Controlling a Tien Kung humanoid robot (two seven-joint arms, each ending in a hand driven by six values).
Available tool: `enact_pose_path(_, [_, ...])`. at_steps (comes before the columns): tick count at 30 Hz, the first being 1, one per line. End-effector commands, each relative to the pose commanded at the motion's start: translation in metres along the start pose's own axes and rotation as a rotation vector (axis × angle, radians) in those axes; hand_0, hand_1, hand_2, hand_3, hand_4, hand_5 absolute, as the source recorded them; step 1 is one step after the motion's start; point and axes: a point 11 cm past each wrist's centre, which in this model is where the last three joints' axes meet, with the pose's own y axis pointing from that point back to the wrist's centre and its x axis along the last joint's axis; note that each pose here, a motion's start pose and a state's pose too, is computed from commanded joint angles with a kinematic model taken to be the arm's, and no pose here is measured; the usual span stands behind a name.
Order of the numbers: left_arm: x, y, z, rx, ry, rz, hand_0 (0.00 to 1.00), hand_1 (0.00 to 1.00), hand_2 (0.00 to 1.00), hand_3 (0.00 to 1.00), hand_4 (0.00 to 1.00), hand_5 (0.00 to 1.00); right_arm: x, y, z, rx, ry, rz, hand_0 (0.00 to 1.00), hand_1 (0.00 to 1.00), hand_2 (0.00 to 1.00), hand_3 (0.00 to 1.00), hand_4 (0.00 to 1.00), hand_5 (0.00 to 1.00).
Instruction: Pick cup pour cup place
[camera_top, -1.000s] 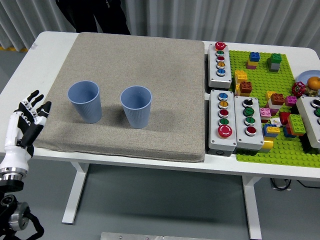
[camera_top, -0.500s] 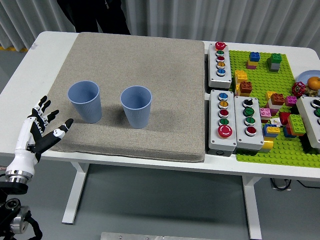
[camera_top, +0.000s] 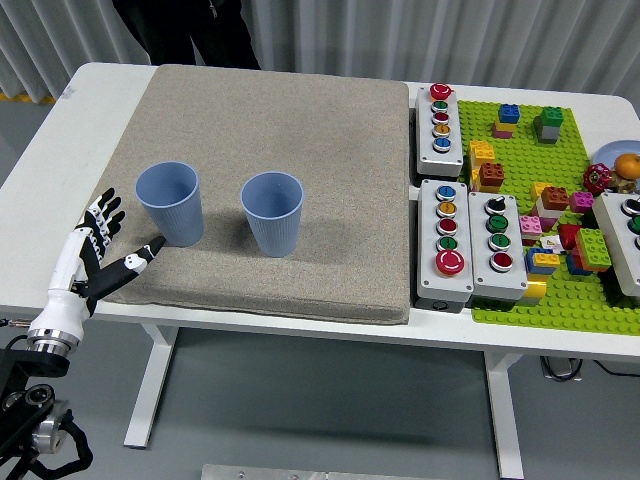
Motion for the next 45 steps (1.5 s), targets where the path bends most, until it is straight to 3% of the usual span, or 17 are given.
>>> enact_pose_path(11, [-0.003, -0.009, 0.002, -0.008, 0.009, -0.006, 0.998, 0.998, 0.998, 0.998, 0.911, 0.241, -0.002, 0.001, -0.004, 0.009, -0.007, -0.004, 0.701, 0.629, 0.568, 0.573, 0.002, 0.117])
enact_pose_path(26, [-0.008, -0.019, -0.009, 0.024, 0.01, -0.017, 0.998, 0.998, 0.998, 0.998, 0.92, 0.263, -0.003, 0.001, -0.004, 0.009, -0.009, -0.006, 0.702, 0.629, 0.568, 0.573, 0.002, 0.114])
enact_pose_path(45, [-0.009, -0.023, -0.012, 0.036, -0.001, -0.026, 0.998, 0.998, 0.998, 0.998, 0.933, 0.301, -0.004, 0.002, -0.005, 0.012, -0.009, -0.009, 0.702, 0.629, 0.568, 0.574, 0.002, 0.113])
